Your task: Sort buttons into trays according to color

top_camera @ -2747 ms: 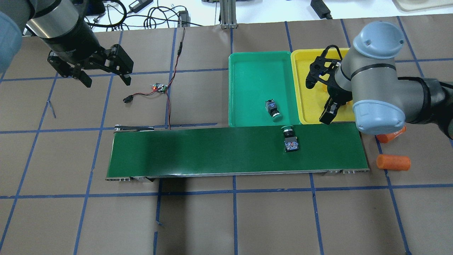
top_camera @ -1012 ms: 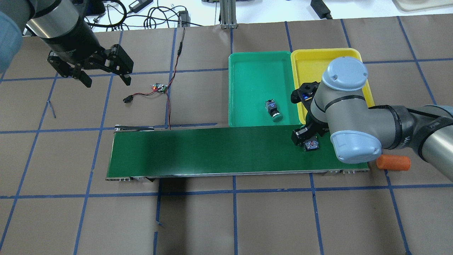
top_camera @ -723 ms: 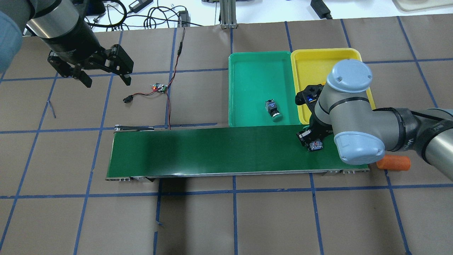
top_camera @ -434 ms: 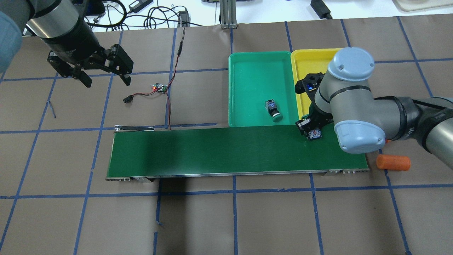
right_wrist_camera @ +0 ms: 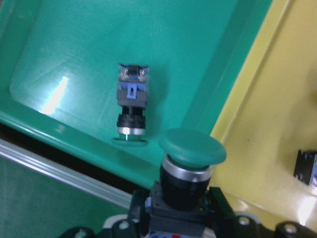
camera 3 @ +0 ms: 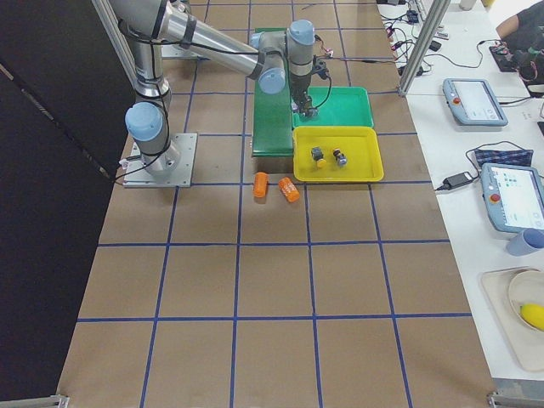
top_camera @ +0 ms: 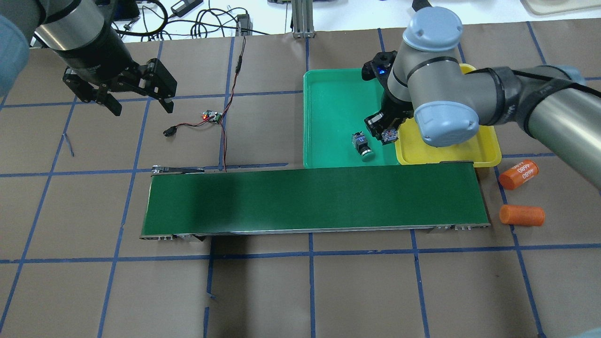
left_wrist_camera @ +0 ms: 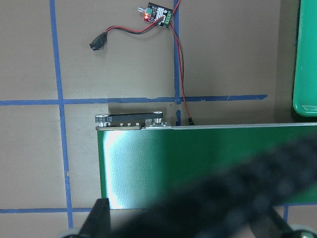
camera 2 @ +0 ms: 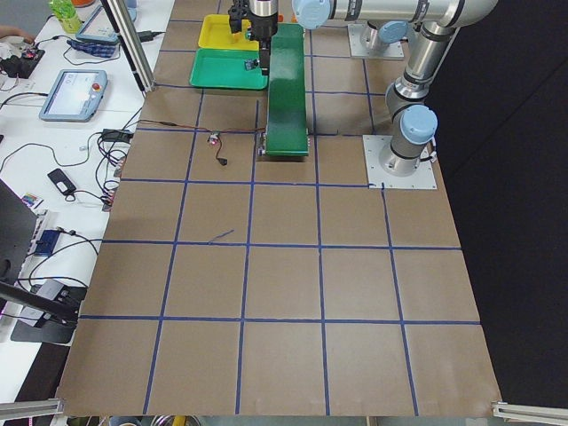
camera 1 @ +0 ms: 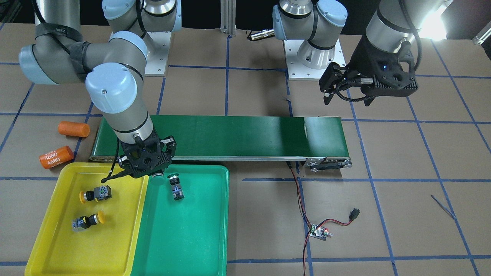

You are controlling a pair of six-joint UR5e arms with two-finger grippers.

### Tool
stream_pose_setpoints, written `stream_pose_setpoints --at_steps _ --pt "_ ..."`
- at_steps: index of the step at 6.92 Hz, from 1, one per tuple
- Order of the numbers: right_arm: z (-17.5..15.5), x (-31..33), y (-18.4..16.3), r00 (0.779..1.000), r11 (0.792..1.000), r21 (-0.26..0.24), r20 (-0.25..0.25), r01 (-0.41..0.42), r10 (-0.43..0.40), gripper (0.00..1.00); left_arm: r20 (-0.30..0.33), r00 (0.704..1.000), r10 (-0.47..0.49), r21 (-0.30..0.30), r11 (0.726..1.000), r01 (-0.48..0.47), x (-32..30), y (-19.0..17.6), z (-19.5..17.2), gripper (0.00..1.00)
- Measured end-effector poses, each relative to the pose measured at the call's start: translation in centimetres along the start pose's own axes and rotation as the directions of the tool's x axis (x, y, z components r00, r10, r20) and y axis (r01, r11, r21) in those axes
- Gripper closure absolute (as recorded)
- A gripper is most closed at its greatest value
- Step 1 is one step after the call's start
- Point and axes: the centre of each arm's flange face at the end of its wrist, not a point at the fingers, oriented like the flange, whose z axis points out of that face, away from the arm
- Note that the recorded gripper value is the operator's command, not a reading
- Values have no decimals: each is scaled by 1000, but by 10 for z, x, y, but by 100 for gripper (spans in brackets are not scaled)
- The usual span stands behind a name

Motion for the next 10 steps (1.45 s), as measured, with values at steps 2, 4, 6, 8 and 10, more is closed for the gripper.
stream_pose_setpoints --at_steps 2,4,6,8,10 --pt "-4 0 -44 1000 999 -41 11 24 -23 0 0 1000 0 1 1000 0 0 0 0 0" --pt "-8 4 -51 1000 998 -62 16 22 -21 0 0 1000 0 1 1000 0 0 0 -1 0" --pt "-31 2 -44 1000 997 -74 22 23 -21 0 -1 1000 -1 3 1000 1 0 0 -1 0" --pt "-102 -14 -9 999 996 -87 31 13 -11 0 -1 1000 -1 3 1000 1 -1 -1 -2 0" --pt "-179 -35 42 998 995 -72 18 -65 66 0 -1 1000 -1 4 1000 1 -1 -1 -2 0"
